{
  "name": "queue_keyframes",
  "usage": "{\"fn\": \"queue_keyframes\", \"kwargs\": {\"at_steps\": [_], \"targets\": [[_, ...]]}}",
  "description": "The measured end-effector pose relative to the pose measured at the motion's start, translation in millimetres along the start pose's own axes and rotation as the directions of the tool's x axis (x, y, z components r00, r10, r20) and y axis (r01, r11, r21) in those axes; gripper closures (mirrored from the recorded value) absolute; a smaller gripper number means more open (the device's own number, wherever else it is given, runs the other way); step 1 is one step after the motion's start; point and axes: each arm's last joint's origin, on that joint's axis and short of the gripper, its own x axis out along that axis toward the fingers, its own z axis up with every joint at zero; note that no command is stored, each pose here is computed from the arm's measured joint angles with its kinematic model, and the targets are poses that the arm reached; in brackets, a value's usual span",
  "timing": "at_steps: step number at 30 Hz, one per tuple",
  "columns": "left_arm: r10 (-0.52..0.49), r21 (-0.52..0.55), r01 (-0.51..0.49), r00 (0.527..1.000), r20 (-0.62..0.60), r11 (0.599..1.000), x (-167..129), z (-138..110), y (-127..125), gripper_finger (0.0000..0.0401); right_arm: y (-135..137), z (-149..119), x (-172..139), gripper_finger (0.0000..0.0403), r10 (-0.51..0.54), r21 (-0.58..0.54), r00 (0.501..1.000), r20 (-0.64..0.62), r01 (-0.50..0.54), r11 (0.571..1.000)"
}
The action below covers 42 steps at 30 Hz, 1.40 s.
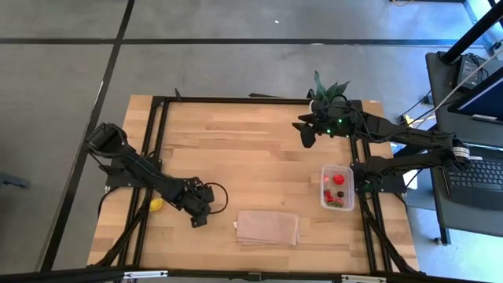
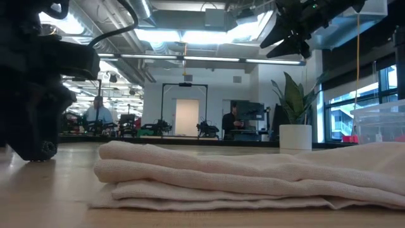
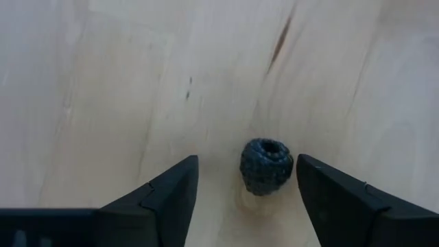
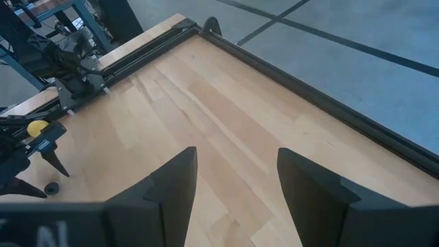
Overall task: Pick and placing Produce into tupperware
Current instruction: Put the blackberry into the transparent bin
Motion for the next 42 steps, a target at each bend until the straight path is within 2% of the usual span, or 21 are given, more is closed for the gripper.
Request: {"fn": "queue_keyframes", "kwargs": {"at_steps": [11,24,35,39,42], "targets": [[-0.017,-0.006,0.017,1.000,0.026,1.000,1,2,-2,0.0211,0,0,0,0.0198,0.000,-0.019,1.000,-0.001,0.000,1.000],[-0.031,-0.005,0.031,0.999,0.011,0.999,1,2,-3,0.0292,0,0,0,0.0198,0.000,-0.023,1.000,-0.001,0.000,1.000],[-0.052,-0.016,0.052,0.999,0.007,0.999,-1,4,-2,0.0303,0,0,0,0.0198,-0.001,-0.023,1.000,-0.001,0.000,1.000],[-0.080,-0.052,0.082,0.995,0.054,0.995,-12,20,3,0.0313,0,0,0,0.0198,0.000,-0.023,1.000,0.000,0.000,1.000],[-0.103,-0.021,0.107,0.987,0.126,0.994,-25,44,6,0.0312,0,0,0,0.0198,0.000,-0.022,1.000,0.001,0.000,1.000]]}}
